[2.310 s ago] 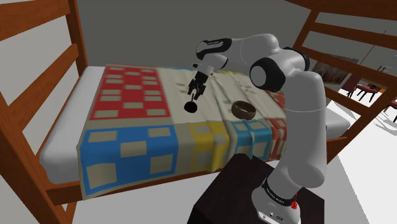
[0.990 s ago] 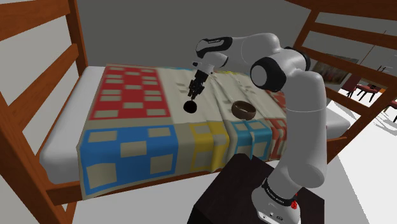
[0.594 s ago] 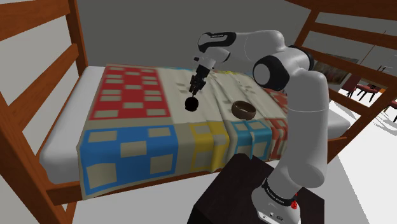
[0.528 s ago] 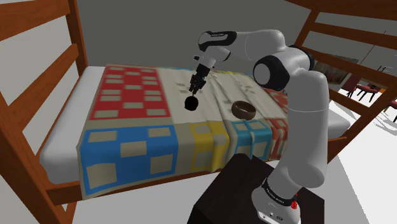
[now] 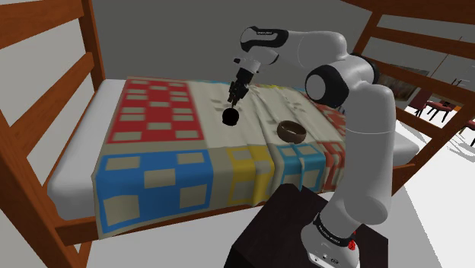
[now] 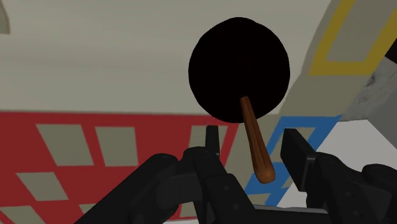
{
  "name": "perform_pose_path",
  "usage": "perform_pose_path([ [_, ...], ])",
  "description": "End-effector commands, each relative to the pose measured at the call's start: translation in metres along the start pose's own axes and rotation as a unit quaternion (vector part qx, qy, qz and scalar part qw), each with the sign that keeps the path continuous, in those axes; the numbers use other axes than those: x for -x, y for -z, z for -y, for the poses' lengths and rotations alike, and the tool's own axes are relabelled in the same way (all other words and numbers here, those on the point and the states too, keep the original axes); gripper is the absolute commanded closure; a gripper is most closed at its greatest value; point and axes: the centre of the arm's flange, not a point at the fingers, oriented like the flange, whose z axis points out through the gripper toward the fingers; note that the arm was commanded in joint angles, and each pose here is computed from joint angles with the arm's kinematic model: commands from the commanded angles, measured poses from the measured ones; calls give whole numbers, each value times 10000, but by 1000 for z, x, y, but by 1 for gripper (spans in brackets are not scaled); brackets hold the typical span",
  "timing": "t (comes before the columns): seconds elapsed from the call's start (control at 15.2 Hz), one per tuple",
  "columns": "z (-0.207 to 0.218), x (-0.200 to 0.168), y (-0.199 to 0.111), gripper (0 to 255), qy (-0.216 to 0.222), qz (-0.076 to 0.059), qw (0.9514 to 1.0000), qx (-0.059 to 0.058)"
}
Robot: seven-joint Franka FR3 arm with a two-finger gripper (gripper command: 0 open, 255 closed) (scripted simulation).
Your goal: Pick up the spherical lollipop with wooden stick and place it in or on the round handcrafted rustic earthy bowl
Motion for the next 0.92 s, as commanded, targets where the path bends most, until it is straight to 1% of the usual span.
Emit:
perform_pose_path([
  [0.0, 2, -4, 10, 255, 0, 0, 10000, 1],
  [0.86, 15, -30, 72, 255, 0, 0, 10000, 1],
])
